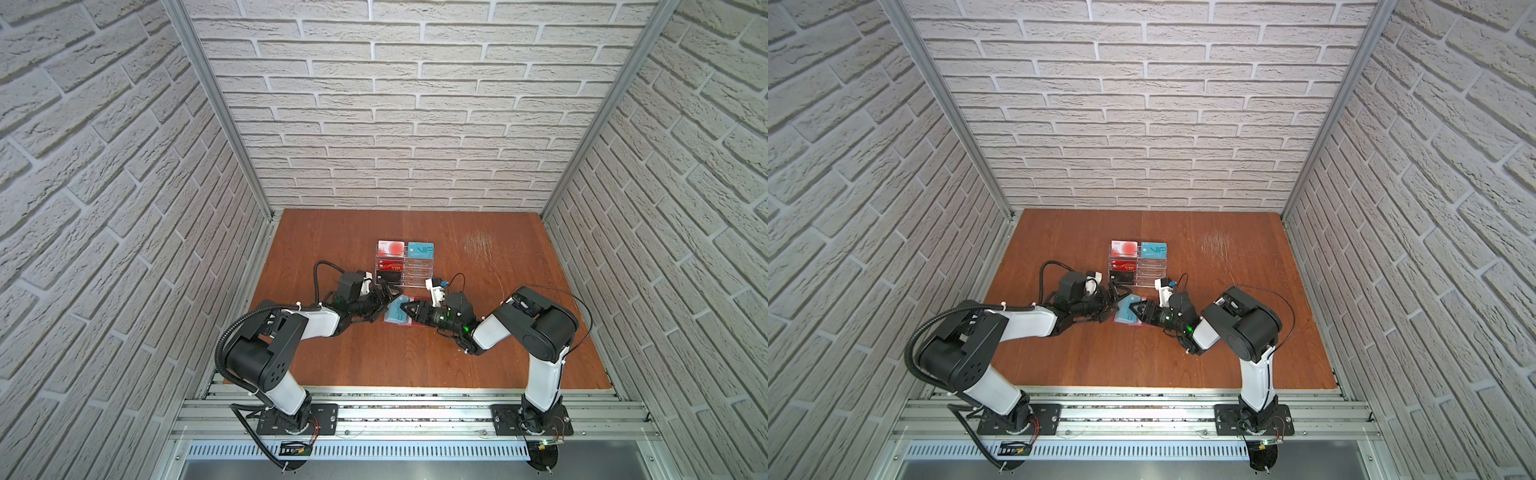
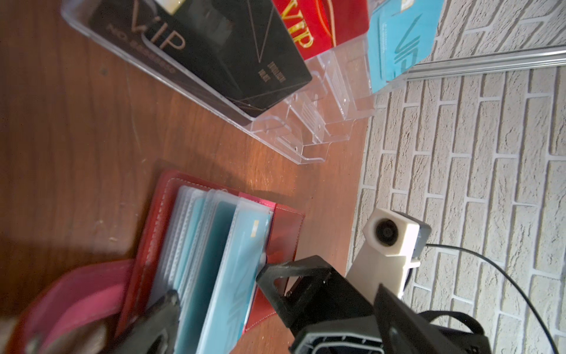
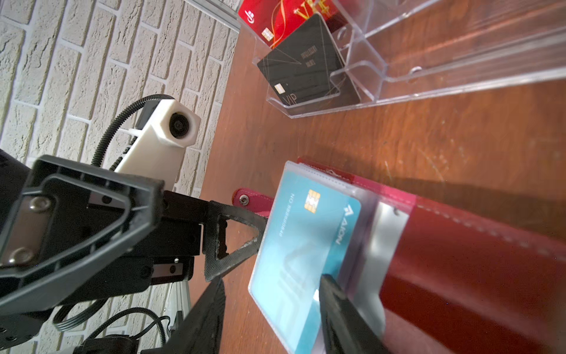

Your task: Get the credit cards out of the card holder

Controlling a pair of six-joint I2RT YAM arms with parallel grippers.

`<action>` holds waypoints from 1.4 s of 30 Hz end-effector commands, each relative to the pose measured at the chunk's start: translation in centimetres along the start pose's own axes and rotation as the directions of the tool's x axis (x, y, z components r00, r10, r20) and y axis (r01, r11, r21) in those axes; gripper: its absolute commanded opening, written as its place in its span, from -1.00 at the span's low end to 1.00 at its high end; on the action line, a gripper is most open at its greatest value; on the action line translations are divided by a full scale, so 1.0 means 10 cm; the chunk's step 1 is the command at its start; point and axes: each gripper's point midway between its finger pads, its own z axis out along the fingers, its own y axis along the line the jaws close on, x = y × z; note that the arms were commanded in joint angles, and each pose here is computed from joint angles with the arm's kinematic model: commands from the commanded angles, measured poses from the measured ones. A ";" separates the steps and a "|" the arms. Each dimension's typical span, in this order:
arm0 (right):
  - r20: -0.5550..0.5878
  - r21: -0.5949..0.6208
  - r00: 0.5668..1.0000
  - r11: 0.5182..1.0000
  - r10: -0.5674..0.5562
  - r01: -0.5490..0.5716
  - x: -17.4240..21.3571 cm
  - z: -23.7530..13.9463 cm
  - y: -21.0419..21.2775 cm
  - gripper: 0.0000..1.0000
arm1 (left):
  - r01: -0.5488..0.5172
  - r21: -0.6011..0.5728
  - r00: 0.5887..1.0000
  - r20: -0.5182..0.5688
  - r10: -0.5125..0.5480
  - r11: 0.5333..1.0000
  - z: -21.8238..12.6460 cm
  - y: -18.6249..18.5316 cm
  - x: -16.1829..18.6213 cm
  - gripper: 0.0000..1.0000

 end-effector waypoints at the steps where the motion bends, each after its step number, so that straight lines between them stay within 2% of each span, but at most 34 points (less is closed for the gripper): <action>1: -0.005 -0.003 1.000 1.000 -0.003 0.003 0.00 0.05 0.00 0.03 | 0.053 -0.110 0.998 -0.032 -0.057 0.993 0.02 0.41 0.14 0.96; 13: -0.005 0.085 1.000 0.996 0.011 -0.011 0.08 -0.06 -0.23 0.07 | 0.071 -0.112 0.997 -0.031 -0.075 0.991 0.02 0.51 0.14 0.96; 21: -0.010 0.057 1.000 0.998 0.027 -0.027 0.07 0.02 -0.20 0.09 | 0.079 -0.116 0.996 -0.032 -0.083 0.990 0.01 0.55 0.15 0.96; 30: -0.003 -0.010 1.000 1.000 0.012 -0.012 -0.01 0.11 0.02 0.09 | 0.086 -0.113 0.995 -0.032 -0.090 0.990 0.02 0.57 0.15 0.96; 42: 0.002 -0.034 1.000 0.999 0.007 -0.007 -0.01 0.13 0.11 0.09 | 0.094 -0.118 0.995 -0.032 -0.098 0.989 0.02 0.62 0.17 0.96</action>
